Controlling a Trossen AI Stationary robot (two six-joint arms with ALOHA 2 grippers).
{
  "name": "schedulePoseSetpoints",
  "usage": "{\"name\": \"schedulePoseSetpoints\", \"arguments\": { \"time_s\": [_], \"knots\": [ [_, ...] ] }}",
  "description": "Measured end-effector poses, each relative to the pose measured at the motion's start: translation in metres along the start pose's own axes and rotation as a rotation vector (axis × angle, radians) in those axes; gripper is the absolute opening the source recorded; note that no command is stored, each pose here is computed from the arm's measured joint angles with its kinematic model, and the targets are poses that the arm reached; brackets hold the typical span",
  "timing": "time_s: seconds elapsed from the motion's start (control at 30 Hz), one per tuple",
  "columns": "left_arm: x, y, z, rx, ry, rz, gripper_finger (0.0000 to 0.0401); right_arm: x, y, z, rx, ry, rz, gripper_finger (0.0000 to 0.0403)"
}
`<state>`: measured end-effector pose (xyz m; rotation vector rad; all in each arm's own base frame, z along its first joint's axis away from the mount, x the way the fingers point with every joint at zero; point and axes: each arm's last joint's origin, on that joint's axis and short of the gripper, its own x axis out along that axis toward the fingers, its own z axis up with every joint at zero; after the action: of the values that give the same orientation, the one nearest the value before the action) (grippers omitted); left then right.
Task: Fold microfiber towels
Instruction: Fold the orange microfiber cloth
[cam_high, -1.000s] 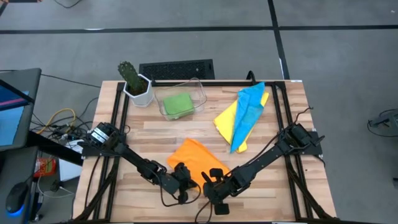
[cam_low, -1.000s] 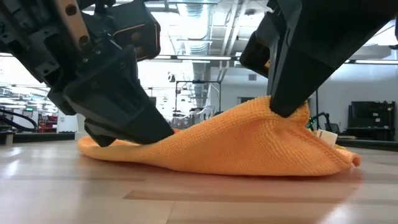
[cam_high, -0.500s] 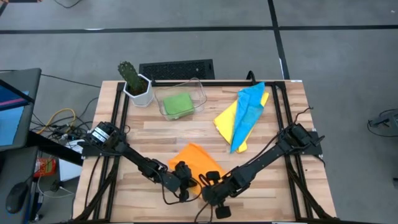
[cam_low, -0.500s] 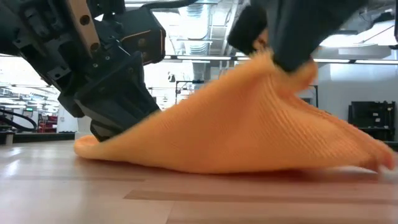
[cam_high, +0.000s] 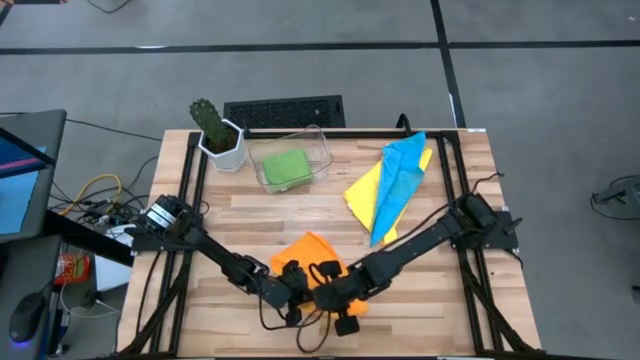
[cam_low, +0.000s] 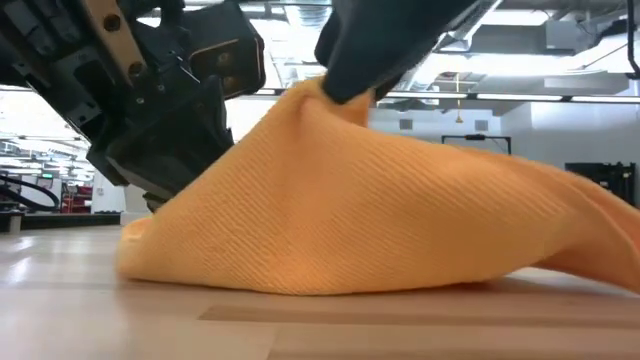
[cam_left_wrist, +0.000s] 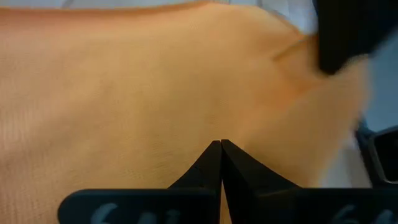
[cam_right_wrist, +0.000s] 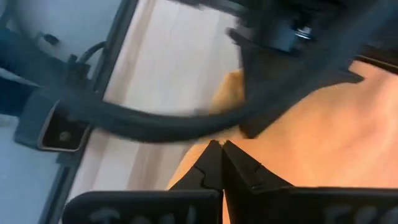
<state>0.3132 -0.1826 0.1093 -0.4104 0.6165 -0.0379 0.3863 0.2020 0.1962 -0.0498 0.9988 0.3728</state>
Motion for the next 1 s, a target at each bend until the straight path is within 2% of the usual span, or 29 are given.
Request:
{"name": "schedulePoseSetpoints", "arguments": {
  "time_s": [0.1,0.2,0.3,0.4,0.67,0.8,1.0],
  "knots": [
    [-0.012,-0.002,0.012,0.009,0.012,-0.010,0.0000,0.000,-0.005,0.002,-0.019,-0.011,-0.005,0.0021],
    [-0.031,-0.004,0.026,0.018,0.017,0.027,0.0000,0.000,-0.005,0.002,-0.032,-0.014,-0.004,0.0019],
    [-0.052,-0.004,0.036,0.064,0.020,0.097,0.0000,0.000,-0.006,0.003,-0.029,-0.017,-0.003,0.0020],
    [-0.060,0.002,0.029,0.107,0.065,0.205,0.0000,0.000,-0.007,0.002,-0.028,-0.013,-0.005,0.0023],
    [-0.035,0.023,-0.006,0.057,0.143,0.234,0.0000,0.000,-0.004,0.001,-0.008,-0.005,-0.004,0.0020],
    [-0.016,0.028,-0.004,0.049,0.138,0.149,0.0000,0.000,-0.001,-0.001,-0.011,0.006,-0.004,0.0024],
    [0.001,0.038,0.006,0.080,0.153,0.101,0.0000,0.001,0.002,0.000,-0.006,-0.010,0.004,0.0018]
  ]
}}
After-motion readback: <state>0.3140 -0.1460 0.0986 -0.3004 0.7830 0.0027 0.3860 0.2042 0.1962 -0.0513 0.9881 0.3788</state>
